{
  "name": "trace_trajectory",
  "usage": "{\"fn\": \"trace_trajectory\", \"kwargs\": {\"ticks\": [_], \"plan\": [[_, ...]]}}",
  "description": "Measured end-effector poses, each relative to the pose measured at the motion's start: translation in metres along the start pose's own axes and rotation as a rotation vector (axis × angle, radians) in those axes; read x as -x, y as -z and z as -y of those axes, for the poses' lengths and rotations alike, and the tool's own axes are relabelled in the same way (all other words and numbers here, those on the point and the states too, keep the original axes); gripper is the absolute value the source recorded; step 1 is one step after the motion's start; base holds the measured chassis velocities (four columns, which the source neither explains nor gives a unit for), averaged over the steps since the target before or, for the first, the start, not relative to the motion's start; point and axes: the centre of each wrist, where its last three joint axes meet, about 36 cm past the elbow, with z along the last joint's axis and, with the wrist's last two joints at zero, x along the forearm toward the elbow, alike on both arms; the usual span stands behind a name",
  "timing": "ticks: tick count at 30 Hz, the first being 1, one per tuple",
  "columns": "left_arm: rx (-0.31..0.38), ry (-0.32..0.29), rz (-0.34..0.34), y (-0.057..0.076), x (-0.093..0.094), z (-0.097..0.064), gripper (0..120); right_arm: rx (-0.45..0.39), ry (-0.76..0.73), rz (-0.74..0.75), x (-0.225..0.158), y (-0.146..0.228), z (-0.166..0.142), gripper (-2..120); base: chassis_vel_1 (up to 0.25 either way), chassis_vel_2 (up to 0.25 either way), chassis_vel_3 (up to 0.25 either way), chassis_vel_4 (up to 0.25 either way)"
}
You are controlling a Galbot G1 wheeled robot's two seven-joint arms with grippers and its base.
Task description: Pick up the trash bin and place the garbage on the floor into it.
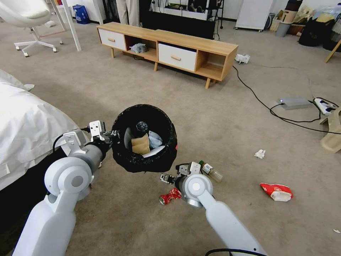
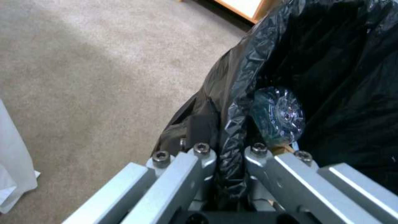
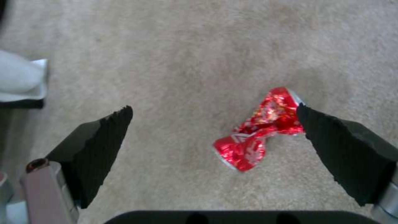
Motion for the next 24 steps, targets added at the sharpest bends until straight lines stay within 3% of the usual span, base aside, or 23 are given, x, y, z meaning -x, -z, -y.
{"fn": "trace_trajectory", "kwargs": {"ticks": [24], "plan": [[0.0, 0.006, -0.003, -0.004, -0.003, 0.0, 0, 0.033, -0.068, -0.012, 0.061, -0.015, 0.0, 100, 0.0, 0.0, 0.0, 0.0]]}}
